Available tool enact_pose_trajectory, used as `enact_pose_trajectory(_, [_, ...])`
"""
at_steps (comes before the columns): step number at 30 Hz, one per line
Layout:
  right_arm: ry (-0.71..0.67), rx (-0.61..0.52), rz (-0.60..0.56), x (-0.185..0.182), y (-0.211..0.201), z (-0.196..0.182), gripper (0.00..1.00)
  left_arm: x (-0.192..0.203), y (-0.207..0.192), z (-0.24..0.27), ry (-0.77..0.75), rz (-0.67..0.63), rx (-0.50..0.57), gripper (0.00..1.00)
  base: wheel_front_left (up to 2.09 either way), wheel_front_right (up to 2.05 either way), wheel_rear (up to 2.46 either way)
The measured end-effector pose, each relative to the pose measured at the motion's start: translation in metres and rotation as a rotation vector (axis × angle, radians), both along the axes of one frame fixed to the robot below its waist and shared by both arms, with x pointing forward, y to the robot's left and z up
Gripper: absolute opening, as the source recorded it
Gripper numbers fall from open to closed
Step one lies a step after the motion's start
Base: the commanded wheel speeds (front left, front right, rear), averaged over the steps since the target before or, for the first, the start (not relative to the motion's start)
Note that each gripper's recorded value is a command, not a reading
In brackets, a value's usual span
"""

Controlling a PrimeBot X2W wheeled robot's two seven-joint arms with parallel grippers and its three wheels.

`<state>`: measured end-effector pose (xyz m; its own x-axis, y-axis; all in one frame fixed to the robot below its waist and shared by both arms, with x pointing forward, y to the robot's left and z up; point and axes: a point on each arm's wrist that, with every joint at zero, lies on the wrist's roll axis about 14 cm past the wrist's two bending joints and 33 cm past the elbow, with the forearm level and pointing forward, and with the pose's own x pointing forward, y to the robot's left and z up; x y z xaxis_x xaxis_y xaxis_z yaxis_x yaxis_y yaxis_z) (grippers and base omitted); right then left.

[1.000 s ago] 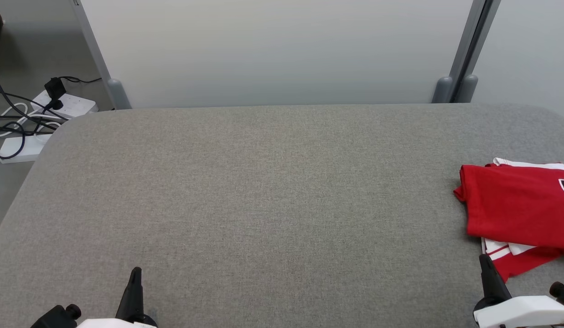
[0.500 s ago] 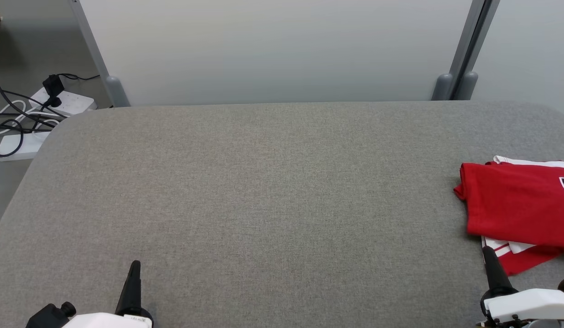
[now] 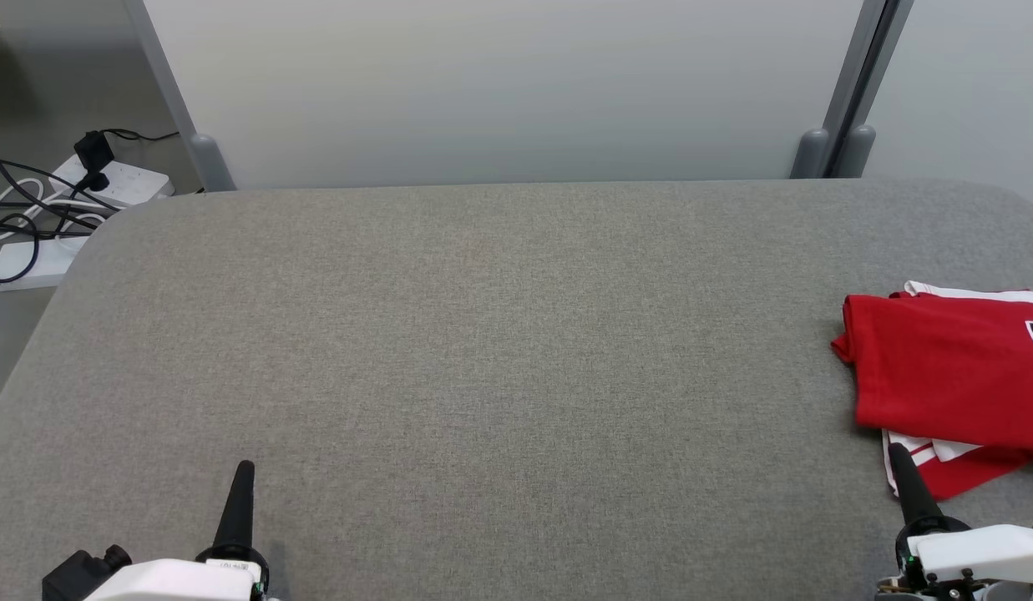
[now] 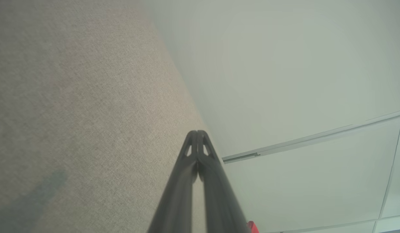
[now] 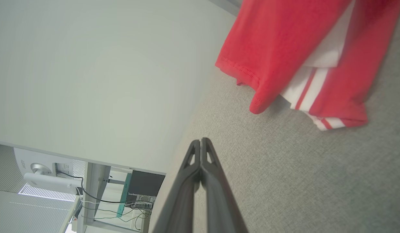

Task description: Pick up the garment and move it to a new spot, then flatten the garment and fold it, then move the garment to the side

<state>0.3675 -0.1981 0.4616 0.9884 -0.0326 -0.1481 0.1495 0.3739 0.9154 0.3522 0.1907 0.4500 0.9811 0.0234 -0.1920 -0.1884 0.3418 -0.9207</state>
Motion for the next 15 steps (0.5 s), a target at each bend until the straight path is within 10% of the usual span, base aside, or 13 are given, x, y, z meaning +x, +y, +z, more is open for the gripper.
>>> enact_pose_trajectory(15, [-0.027,0.175,-0.029,0.003,-0.005,0.007,0.0,0.0082,-0.0024,0.0084,-0.032,0.007,-0.16,0.0,0.0,0.0,0.0])
